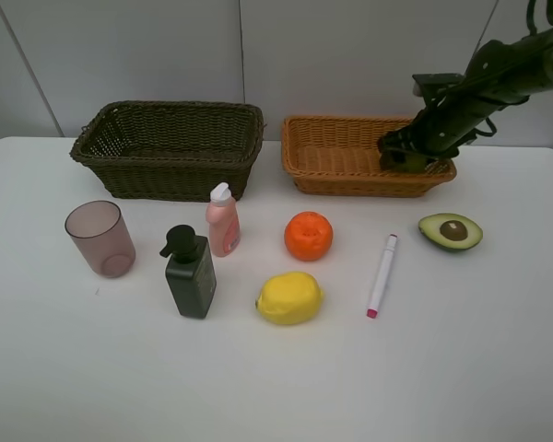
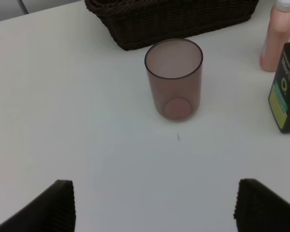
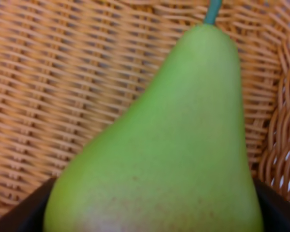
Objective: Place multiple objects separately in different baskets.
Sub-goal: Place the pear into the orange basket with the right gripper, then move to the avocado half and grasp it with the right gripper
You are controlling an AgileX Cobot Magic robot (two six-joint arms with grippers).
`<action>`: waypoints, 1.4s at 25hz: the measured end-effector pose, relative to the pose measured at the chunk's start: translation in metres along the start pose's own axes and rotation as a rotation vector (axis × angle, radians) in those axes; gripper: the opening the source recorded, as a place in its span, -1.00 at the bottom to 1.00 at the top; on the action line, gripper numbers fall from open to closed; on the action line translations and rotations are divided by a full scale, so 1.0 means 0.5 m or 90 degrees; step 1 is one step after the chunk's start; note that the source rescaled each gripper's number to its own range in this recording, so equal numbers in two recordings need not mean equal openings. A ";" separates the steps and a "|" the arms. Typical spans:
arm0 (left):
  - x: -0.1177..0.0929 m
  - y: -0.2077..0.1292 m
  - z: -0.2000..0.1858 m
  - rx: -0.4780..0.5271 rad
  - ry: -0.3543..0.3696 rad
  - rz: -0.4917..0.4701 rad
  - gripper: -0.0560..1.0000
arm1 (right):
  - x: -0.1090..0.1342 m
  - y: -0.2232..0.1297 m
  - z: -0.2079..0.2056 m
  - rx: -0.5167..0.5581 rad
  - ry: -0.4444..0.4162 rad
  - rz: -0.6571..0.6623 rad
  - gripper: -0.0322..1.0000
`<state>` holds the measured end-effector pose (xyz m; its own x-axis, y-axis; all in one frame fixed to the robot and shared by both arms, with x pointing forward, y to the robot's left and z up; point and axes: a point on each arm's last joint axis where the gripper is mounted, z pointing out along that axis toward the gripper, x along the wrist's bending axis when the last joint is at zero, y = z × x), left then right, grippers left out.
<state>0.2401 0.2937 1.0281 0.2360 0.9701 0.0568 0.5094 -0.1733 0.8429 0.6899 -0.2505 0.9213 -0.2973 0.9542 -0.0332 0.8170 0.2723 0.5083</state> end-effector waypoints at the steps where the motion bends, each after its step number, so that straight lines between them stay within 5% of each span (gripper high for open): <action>1: 0.000 0.000 0.000 0.000 0.000 0.000 0.79 | 0.000 0.000 0.000 -0.001 0.000 0.000 0.37; 14: 0.000 0.000 0.000 0.000 0.000 0.000 0.79 | -0.001 -0.001 0.000 0.001 0.000 0.000 0.37; 21: 0.000 0.000 0.000 0.000 0.000 0.000 0.79 | 0.000 0.002 -0.011 0.005 0.003 0.000 0.89; 35: 0.000 0.000 0.000 0.000 0.000 0.000 0.79 | 0.005 0.032 -0.119 -0.018 0.007 -0.007 0.94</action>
<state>0.2401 0.2937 1.0281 0.2360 0.9701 0.0568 0.5094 -0.1733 0.8429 0.6730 -0.2509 0.9804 -0.3120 0.9496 -0.0300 0.7992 0.2794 0.5322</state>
